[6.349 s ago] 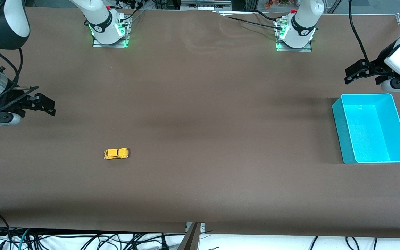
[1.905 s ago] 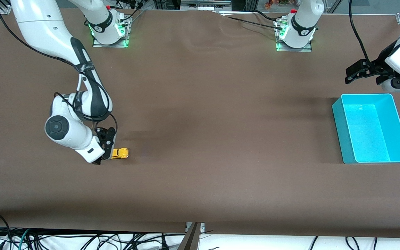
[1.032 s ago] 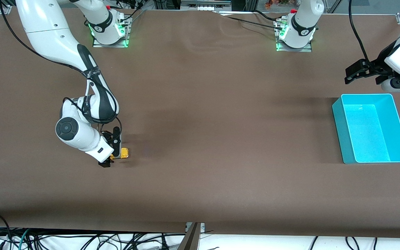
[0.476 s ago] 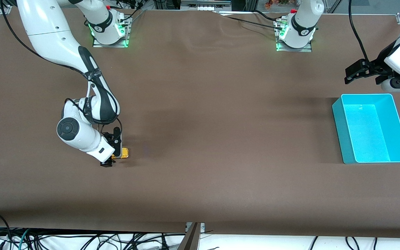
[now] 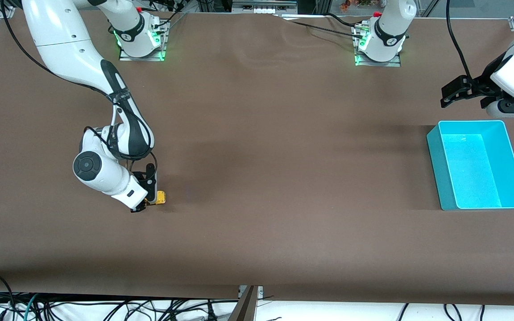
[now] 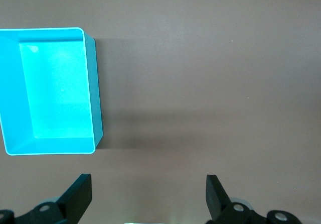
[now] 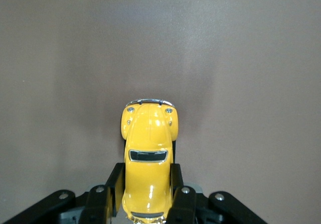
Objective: Wind and store yellow beetle car
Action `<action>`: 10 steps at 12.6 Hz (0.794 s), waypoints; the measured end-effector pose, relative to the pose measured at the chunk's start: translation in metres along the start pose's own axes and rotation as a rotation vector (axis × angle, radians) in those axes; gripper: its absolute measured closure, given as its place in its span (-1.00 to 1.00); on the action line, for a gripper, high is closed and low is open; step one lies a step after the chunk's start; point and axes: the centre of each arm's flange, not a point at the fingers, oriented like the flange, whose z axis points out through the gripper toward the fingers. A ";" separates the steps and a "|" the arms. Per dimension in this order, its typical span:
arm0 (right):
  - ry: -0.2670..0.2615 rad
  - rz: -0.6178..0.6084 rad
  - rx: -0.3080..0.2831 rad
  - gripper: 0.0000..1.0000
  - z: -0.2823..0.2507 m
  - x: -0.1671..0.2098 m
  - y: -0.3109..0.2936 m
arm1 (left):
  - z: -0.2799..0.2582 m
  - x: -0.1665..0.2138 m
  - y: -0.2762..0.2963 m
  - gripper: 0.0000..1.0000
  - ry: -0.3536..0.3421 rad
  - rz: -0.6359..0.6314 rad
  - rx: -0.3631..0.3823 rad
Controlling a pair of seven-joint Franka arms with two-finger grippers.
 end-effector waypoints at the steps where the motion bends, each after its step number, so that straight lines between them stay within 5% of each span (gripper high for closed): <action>1: 0.004 0.005 0.001 0.19 0.000 0.000 0.000 | 0.000 0.000 0.000 -1.00 0.000 -0.001 0.000; 10: 0.012 0.035 0.016 0.19 0.000 -0.060 -0.001 | -0.005 -0.001 0.012 -1.00 0.012 0.020 0.001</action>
